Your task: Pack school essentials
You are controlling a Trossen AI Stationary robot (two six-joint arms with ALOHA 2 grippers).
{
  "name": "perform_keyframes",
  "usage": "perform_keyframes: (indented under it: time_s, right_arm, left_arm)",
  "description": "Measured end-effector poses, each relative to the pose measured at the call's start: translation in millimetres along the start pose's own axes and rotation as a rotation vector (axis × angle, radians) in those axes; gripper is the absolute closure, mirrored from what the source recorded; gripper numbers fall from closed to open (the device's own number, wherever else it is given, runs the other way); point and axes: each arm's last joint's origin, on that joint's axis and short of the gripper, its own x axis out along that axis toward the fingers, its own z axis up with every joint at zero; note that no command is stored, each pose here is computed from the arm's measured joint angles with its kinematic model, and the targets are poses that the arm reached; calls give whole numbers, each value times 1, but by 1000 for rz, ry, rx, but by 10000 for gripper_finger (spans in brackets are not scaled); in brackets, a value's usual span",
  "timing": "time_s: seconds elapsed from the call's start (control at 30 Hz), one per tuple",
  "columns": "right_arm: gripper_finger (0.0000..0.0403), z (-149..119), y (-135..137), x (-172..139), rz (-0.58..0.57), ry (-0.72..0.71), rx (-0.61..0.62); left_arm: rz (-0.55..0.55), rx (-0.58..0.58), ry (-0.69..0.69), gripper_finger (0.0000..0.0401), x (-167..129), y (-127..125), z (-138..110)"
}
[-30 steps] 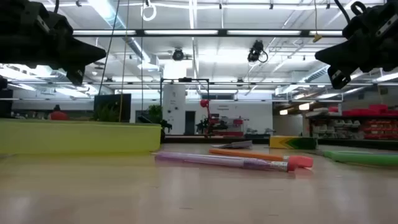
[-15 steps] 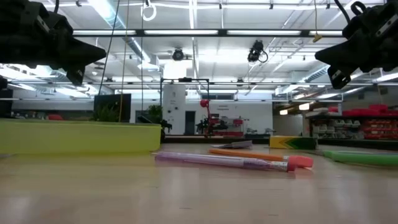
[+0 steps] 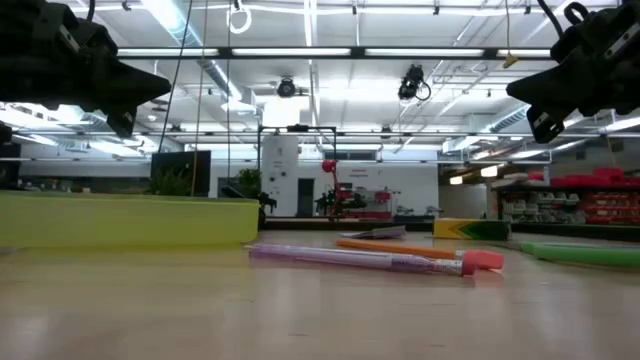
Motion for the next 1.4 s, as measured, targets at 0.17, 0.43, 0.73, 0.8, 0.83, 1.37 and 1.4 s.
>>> perform_keyframes:
  time_s: [0.17, 0.43, 0.73, 0.8, 0.83, 1.37, 1.4]
  right_arm:
    - [396, 0, 0, 0, 0, 1, 0]
    - [396, 0, 0, 0, 0, 0, 0]
    - [396, 0, 0, 0, 0, 0, 0]
    - [396, 0, 0, 0, 0, 0, 0]
    - [396, 0, 0, 0, 0, 0, 0]
    - [396, 0, 0, 0, 0, 0, 0]
    - [396, 0, 0, 0, 0, 0, 0]
  left_arm:
    - [0, 0, 0, 372, 0, 0, 0]
    - [0, 0, 0, 367, 0, 0, 0]
    - [0, 0, 1, 374, 0, 0, 0]
    - [0, 0, 1, 376, 0, 0, 0]
    - [0, 0, 0, 376, 0, 0, 0]
    - [0, 0, 1, 372, 0, 0, 0]
    - [0, 0, 1, 373, 0, 0, 0]
